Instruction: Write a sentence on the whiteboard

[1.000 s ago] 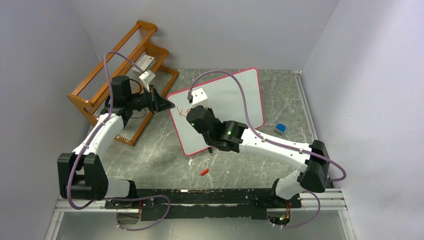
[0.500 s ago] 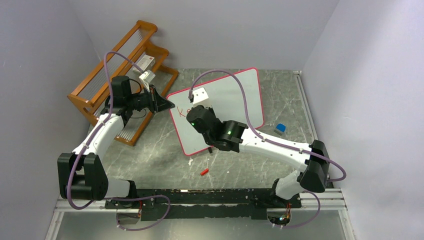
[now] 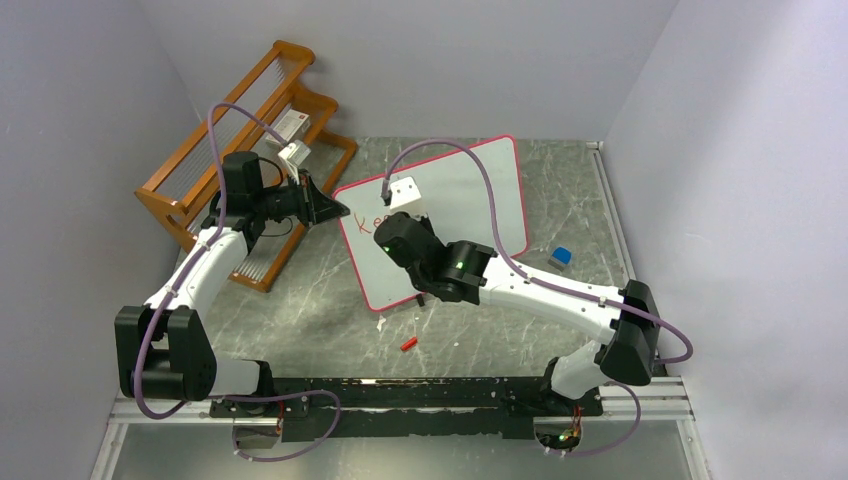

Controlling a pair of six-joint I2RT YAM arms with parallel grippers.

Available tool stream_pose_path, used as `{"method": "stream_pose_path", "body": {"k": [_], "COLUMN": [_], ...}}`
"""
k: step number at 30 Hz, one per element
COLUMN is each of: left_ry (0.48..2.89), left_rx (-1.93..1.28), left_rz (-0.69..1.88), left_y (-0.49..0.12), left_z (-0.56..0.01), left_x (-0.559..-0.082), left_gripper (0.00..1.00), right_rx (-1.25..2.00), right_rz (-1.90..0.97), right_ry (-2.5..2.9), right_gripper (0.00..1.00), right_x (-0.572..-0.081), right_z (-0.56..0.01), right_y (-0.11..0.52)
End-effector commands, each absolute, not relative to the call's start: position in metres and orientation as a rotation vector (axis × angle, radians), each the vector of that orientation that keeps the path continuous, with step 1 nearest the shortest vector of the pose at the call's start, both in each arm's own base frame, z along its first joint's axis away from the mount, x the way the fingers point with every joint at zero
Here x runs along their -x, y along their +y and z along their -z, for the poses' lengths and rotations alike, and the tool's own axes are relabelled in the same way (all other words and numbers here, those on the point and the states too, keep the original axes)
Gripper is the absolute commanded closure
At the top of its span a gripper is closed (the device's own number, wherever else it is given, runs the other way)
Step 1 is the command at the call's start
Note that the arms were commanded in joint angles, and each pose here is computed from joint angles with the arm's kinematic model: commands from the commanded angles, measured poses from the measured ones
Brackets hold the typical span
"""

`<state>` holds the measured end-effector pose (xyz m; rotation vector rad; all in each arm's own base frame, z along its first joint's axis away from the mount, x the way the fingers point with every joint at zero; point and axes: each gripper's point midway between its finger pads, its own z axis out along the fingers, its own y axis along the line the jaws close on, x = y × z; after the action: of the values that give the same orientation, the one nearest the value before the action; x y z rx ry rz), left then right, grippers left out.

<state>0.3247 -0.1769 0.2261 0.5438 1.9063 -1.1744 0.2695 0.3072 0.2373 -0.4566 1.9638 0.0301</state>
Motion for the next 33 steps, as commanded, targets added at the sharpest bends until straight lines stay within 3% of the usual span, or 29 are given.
{"method": "stream_pose_path", "body": {"k": [1, 33], "left_ry": [1.966, 1.968], "left_rx": [-0.581, -0.577], "left_rz": [1.096, 1.091], "left_y": [-0.177, -0.177], "left_z": [-0.199, -0.199], "left_x": [-0.327, -0.328], "left_gripper": [0.95, 0.95], "right_rx": [0.436, 0.481], "right_rz": [-0.028, -0.138], "right_ry": [1.992, 1.989], "right_gripper": [1.0, 1.0], "right_x": [-0.268, -0.261], "right_z": [-0.23, -0.234], "right_y": [0.299, 0.321]}}
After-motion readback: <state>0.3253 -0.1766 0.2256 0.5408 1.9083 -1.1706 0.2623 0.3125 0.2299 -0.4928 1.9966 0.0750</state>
